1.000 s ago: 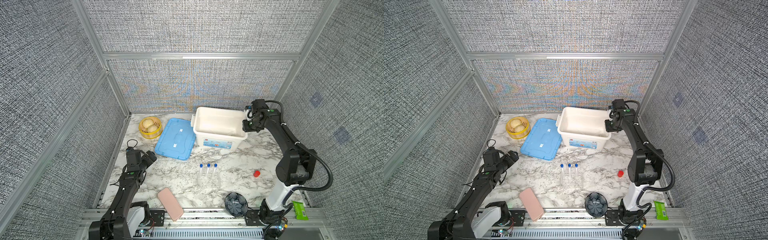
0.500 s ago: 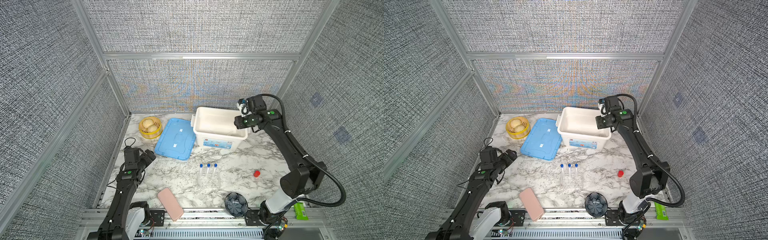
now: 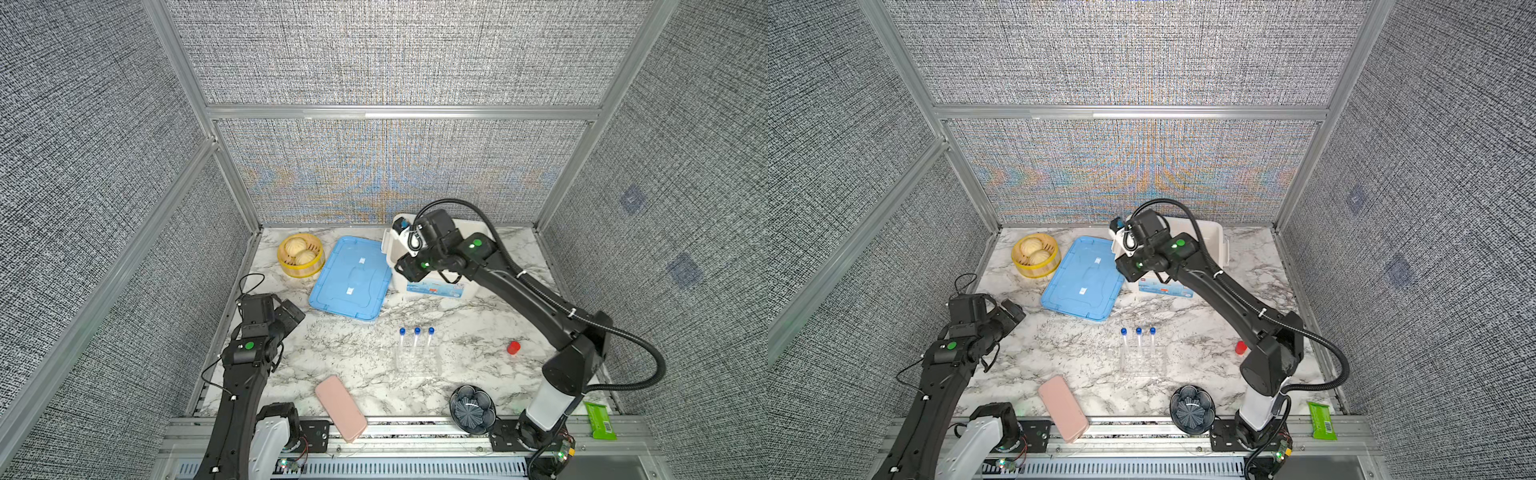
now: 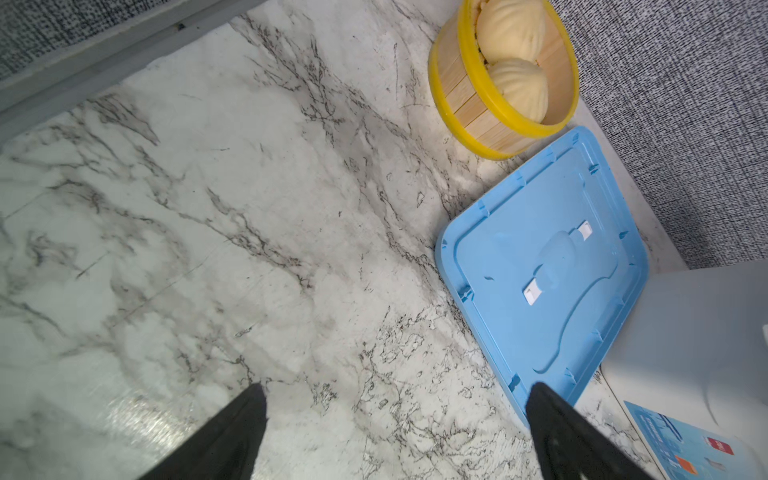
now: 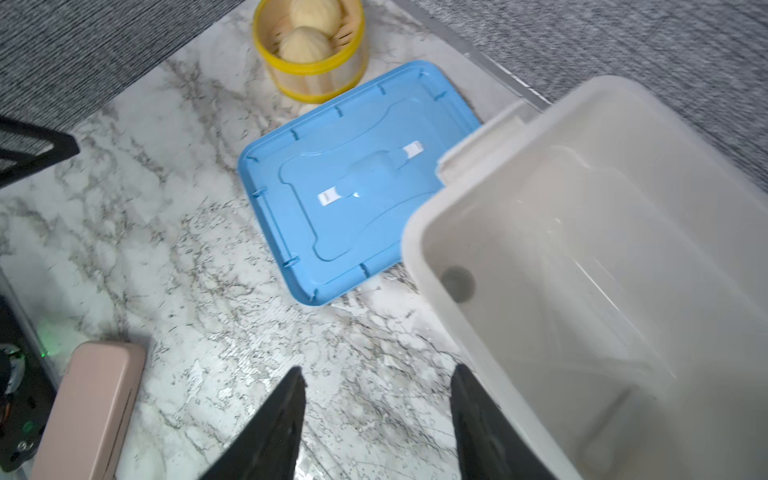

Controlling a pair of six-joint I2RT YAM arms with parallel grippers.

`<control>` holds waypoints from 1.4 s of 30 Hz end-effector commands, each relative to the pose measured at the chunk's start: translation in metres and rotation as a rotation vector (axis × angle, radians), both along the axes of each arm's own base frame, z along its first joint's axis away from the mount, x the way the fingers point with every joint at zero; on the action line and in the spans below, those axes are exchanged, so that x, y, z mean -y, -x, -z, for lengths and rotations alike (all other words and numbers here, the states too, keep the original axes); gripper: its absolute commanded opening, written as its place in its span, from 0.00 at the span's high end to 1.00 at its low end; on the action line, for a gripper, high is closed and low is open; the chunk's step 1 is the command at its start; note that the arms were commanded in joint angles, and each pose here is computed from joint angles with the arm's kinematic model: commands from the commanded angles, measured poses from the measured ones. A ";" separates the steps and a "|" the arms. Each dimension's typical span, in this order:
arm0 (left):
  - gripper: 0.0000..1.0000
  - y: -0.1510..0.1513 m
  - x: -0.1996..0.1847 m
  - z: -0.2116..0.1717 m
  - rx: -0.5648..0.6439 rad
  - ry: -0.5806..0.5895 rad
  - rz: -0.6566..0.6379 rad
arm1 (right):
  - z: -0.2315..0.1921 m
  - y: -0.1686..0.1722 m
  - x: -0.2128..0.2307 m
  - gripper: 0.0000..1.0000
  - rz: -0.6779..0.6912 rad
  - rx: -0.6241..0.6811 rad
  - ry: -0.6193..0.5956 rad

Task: Organize the chemistry lab equipment
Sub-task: 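Swing the right gripper over to the edge of the blue lid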

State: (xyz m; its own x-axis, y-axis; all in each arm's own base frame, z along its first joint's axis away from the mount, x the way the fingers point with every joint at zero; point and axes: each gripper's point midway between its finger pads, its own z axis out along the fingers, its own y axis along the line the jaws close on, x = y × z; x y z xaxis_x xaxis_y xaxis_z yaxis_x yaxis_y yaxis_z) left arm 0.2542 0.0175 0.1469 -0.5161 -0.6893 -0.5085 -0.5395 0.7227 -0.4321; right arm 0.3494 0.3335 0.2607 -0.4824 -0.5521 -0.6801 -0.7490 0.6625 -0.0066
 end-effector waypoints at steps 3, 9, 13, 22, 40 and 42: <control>0.01 0.013 -0.004 0.008 -0.087 -0.012 -0.020 | 0.031 0.026 -0.056 0.45 -0.222 0.024 0.093; 0.01 0.018 -0.002 0.013 -0.114 0.006 -0.019 | 0.079 0.055 -0.112 0.45 -0.393 -0.020 0.169; 0.01 0.022 -0.004 0.015 -0.139 0.015 -0.032 | 0.114 0.053 -0.132 0.44 -0.403 -0.068 0.196; 0.01 0.023 -0.002 0.017 -0.160 0.089 -0.010 | 0.172 0.037 -0.160 0.44 -0.382 -0.148 0.222; 0.01 0.026 -0.003 0.012 -0.169 0.144 -0.023 | 0.241 0.033 -0.166 0.87 -0.389 -0.245 0.259; 0.01 0.026 0.000 0.010 -0.158 0.158 -0.022 | 0.239 0.032 -0.166 0.92 -0.388 -0.241 0.258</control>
